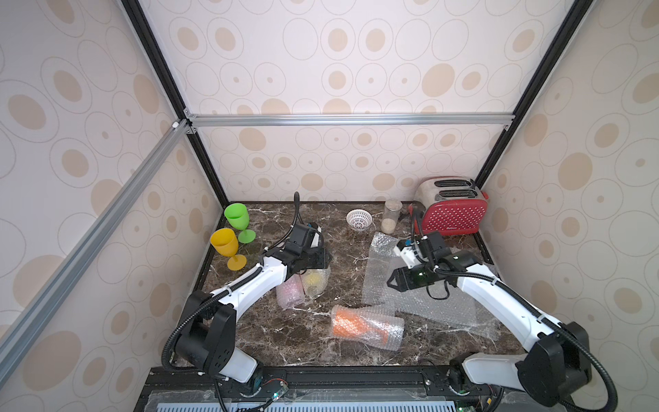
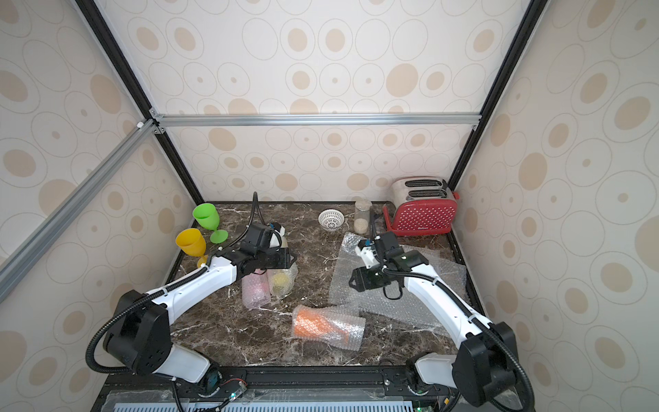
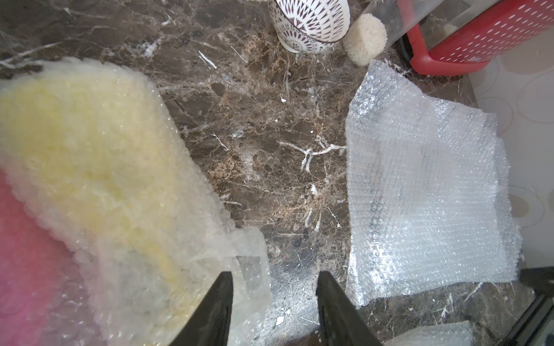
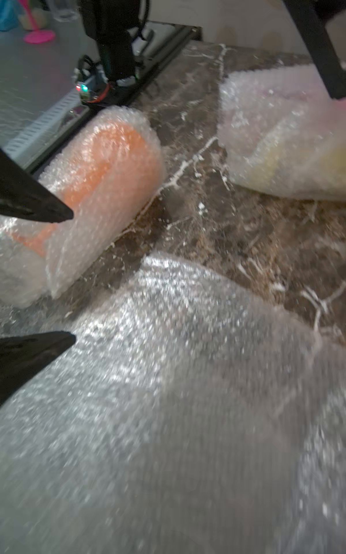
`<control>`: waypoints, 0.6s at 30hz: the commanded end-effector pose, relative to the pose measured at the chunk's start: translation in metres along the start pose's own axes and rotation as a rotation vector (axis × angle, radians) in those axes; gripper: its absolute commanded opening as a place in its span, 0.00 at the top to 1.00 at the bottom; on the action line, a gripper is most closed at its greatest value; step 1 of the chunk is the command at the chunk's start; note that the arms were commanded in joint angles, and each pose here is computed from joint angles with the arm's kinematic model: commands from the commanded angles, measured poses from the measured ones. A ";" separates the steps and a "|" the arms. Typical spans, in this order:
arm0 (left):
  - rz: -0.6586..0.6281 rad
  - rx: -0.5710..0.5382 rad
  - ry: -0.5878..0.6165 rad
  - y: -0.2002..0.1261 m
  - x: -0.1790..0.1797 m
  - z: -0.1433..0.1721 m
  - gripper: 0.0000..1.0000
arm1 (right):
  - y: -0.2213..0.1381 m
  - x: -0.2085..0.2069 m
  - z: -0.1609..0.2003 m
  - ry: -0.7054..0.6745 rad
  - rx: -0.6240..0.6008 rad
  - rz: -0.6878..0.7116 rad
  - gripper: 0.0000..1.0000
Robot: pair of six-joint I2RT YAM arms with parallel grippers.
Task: Unpack wine glasses from bubble wrap
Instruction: Adjust the bubble wrap on the bubble wrap, then unwrap the bubble wrap at the center of the board.
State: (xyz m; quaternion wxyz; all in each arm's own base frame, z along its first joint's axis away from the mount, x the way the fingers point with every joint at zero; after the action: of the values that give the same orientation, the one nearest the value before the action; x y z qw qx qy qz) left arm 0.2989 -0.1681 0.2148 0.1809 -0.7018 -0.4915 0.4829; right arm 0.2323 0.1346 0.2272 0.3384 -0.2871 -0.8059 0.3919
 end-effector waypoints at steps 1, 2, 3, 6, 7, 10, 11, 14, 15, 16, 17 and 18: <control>0.015 -0.017 -0.022 -0.008 -0.003 0.002 0.53 | 0.014 0.014 -0.010 -0.135 0.005 -0.129 0.40; 0.014 -0.017 -0.025 -0.009 -0.003 0.003 0.53 | 0.018 0.018 -0.011 -0.168 0.022 -0.147 0.40; 0.013 -0.018 -0.026 -0.010 -0.002 0.004 0.53 | 0.024 0.021 -0.011 -0.193 0.047 -0.158 0.40; 0.006 -0.023 -0.033 -0.012 0.000 0.006 0.53 | 0.036 0.026 -0.010 -0.237 0.118 -0.195 0.41; 0.006 -0.022 -0.038 -0.012 0.001 0.008 0.53 | 0.040 0.025 -0.008 -0.244 0.136 -0.198 0.41; 0.009 -0.022 -0.049 -0.012 0.003 0.011 0.53 | 0.050 0.024 -0.005 -0.250 0.177 -0.233 0.42; 0.011 -0.021 -0.051 -0.011 0.003 0.011 0.53 | 0.053 0.024 -0.004 -0.250 0.189 -0.249 0.42; 0.008 -0.020 -0.055 -0.011 0.004 0.012 0.53 | 0.060 0.027 -0.003 -0.253 0.223 -0.289 0.42; 0.006 -0.020 -0.055 -0.011 0.005 0.012 0.53 | 0.063 0.029 -0.002 -0.256 0.231 -0.301 0.43; 0.006 -0.020 -0.055 -0.010 0.005 0.012 0.53 | 0.066 0.029 -0.002 -0.253 0.238 -0.310 0.44; 0.005 -0.018 -0.055 -0.010 0.005 0.012 0.53 | 0.068 0.030 -0.001 -0.248 0.245 -0.314 0.45; 0.005 -0.017 -0.054 -0.009 0.005 0.012 0.53 | 0.072 0.030 0.000 -0.241 0.256 -0.318 0.46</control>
State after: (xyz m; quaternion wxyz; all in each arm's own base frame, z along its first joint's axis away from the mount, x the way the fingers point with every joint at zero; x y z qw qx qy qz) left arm 0.2842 -0.1603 0.2071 0.1726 -0.6862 -0.4978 0.5016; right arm 0.2315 0.1877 0.1772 0.3293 -0.0938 -0.8168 0.4643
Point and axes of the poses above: each gripper's point midway between its finger pads, its own y axis out along the fingers, its own x axis along the line the jaws close on, z = x × y, the point moved 10 cm from there along -y, back along the fingers, and after that the axes turned 12 degrees about -y, right-handed, at the moved point
